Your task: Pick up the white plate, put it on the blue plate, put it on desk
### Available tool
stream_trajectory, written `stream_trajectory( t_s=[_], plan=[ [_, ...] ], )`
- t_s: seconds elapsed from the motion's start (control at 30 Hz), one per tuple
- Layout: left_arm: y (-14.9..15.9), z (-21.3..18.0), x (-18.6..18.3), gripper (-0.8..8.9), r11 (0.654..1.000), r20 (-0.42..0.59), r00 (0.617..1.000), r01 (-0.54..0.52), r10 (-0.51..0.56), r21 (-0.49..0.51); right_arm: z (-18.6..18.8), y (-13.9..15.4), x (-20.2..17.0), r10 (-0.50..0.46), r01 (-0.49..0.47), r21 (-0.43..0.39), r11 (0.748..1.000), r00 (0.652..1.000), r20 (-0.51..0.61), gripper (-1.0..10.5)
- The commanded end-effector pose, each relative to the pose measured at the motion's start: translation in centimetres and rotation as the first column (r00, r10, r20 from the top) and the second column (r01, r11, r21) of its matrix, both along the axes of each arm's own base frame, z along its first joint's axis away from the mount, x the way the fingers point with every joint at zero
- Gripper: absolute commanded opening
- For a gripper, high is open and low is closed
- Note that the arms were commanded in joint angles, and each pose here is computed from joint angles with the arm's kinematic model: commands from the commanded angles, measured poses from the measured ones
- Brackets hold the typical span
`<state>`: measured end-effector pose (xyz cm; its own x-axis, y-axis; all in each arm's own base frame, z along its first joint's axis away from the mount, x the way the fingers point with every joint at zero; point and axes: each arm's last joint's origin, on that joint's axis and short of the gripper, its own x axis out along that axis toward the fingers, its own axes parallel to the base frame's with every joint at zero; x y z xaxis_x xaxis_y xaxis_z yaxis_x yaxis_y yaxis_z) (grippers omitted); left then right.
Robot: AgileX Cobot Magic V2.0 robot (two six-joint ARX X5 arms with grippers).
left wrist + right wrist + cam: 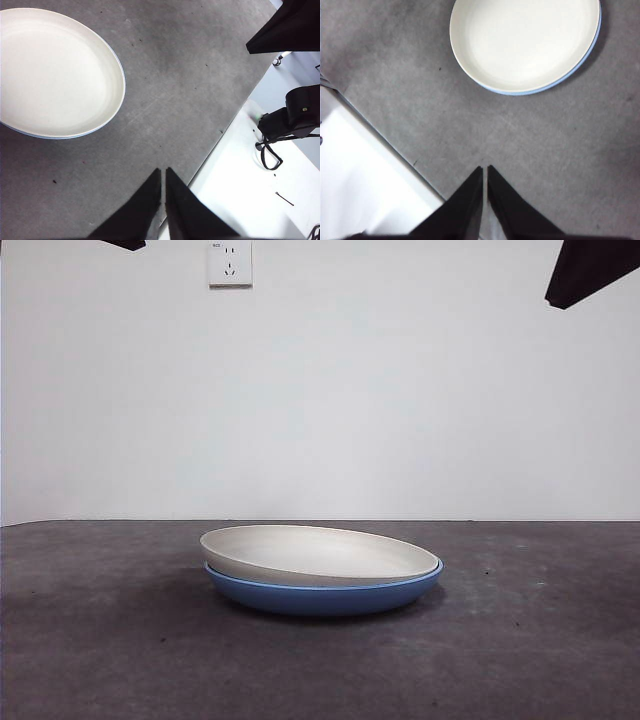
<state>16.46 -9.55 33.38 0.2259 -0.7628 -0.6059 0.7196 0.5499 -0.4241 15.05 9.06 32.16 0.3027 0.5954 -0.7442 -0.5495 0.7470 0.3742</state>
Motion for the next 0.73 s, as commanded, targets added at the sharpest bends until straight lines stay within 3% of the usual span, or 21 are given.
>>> stream_trajectory(
  t_s=[0.03,0.73],
  plan=[
    [-0.16,0.28,0.04,0.14,1.0,0.016,1.0,0.019,-0.019,-0.007,0.51,0.28,0.28,0.017,-0.017,0.013,1.0,0.999,0.036,0.1],
    [-0.13,0.37,-0.03,0.14,1.0,0.022,1.0,0.018,-0.018,-0.01,0.53,0.29,0.3,0.016,-0.017,0.015,1.0,0.999,0.039,0.1]
  ],
)
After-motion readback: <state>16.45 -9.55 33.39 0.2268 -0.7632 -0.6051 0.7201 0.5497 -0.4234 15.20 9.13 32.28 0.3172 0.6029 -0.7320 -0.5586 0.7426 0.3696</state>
